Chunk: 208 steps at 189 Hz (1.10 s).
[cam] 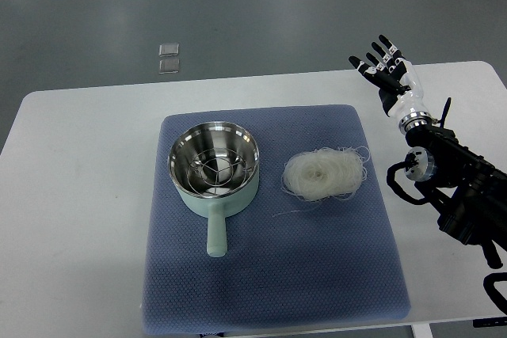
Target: Put vermicelli into pot with right hand
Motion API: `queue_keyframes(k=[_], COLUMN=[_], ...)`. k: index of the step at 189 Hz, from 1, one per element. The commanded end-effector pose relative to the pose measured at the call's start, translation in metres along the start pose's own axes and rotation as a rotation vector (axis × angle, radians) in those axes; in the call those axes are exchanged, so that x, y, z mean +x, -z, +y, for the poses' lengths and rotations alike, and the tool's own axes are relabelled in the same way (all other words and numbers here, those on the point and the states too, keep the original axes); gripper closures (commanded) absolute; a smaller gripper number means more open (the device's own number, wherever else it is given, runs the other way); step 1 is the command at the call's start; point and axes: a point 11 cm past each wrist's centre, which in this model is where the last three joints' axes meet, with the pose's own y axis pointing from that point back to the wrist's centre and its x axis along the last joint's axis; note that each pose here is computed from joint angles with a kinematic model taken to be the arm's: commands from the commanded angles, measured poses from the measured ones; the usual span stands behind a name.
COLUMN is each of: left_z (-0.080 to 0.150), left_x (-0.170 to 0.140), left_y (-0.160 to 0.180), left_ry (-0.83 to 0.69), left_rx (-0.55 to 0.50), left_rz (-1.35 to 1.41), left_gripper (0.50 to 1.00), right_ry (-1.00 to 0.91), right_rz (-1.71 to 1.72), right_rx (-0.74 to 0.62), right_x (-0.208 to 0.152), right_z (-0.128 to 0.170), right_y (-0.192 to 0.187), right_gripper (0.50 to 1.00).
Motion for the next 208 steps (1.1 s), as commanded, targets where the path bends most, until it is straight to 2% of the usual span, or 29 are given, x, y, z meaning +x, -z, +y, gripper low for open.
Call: queue_keyframes(k=[1,208], left_z=[0.0,0.0011], left_x=[0.0,-0.0004], left_y=[0.0,-0.0084], left_ry=[0.0,-0.001], left_rx=[0.0,-0.015], left_rz=[0.0,-0.001], left_gripper=[0.5,0.5], right_ry=[0.0,0.008], right_rz=[0.0,0.002], right_rx=[0.0,0.006], right_x=[0.0,0.0006], right_z=[0.0,-0.0014], right_y=[0.0,0.0039], right_gripper=[0.572,0.572])
